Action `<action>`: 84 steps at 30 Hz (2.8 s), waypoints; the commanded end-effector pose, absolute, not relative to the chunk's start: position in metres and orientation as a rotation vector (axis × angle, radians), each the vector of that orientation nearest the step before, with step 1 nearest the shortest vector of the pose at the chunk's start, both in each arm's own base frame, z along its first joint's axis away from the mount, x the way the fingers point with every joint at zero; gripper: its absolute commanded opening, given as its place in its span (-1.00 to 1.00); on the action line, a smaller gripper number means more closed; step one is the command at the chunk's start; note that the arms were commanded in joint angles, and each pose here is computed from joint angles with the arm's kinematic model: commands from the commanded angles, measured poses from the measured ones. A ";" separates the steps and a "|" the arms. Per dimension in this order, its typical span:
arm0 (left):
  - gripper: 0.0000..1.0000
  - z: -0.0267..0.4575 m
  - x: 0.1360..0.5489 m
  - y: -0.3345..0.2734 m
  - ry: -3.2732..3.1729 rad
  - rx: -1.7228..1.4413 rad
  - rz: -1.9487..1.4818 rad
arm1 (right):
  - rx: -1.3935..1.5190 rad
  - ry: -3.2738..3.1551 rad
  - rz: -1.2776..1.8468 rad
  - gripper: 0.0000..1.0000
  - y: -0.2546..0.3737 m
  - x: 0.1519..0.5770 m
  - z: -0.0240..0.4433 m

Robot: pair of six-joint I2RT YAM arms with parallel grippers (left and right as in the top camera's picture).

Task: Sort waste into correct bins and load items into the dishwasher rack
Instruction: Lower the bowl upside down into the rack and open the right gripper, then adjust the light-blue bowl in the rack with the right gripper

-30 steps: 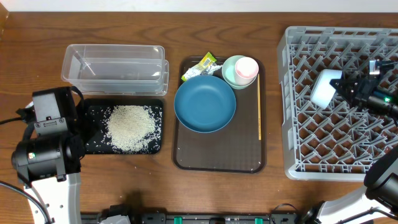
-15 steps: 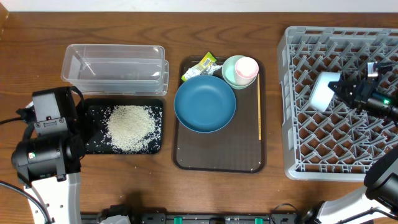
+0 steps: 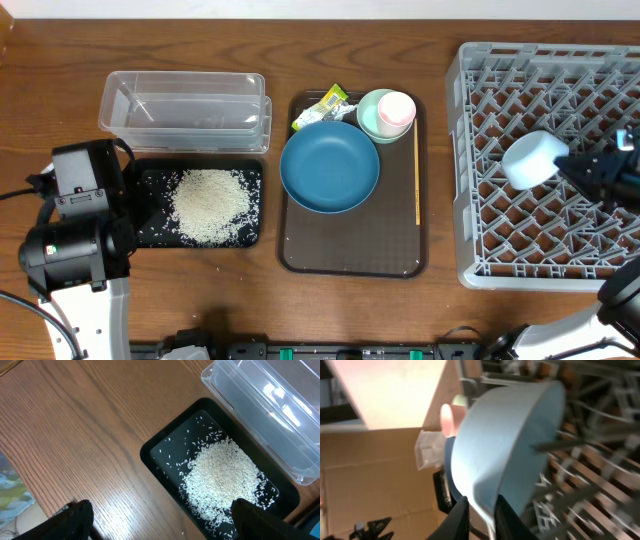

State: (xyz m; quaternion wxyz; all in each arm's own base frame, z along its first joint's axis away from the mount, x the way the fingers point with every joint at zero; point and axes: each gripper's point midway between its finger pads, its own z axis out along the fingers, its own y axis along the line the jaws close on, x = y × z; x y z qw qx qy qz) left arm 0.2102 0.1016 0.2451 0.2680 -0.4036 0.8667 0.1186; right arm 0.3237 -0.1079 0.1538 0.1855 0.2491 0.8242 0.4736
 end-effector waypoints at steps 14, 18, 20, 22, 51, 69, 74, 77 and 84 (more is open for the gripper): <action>0.81 0.245 0.209 0.103 2.341 -1.093 0.332 | 0.761 2.386 0.839 -0.40 -0.126 0.275 0.218; 0.81 0.245 0.209 0.103 2.341 -1.093 0.332 | 0.732 2.345 0.768 -0.42 -0.122 0.273 0.237; 0.81 0.245 0.209 0.103 2.341 -1.093 0.332 | 0.738 2.327 0.732 -0.67 -0.124 0.278 0.241; 0.81 0.245 0.209 0.103 2.341 -1.093 0.332 | 0.753 2.306 0.714 -0.97 -0.127 0.289 0.243; 0.81 0.245 0.209 0.103 2.341 -1.093 0.332 | 0.863 2.686 -0.026 -0.98 -0.111 0.358 0.120; 0.81 0.245 0.209 0.103 2.341 -1.093 0.332 | 0.974 2.812 -0.131 -0.98 -0.113 0.318 0.111; 0.81 0.245 0.209 0.103 2.341 -1.093 0.332 | 1.057 2.793 -0.250 -0.98 -0.123 0.301 0.120; 0.81 0.245 0.209 0.103 2.341 -1.093 0.332 | 1.052 2.767 -0.254 -0.98 -0.123 0.298 0.130; 0.81 0.245 0.209 0.103 2.341 -1.093 0.332 | 0.986 2.687 -0.090 -0.98 -0.106 0.305 0.158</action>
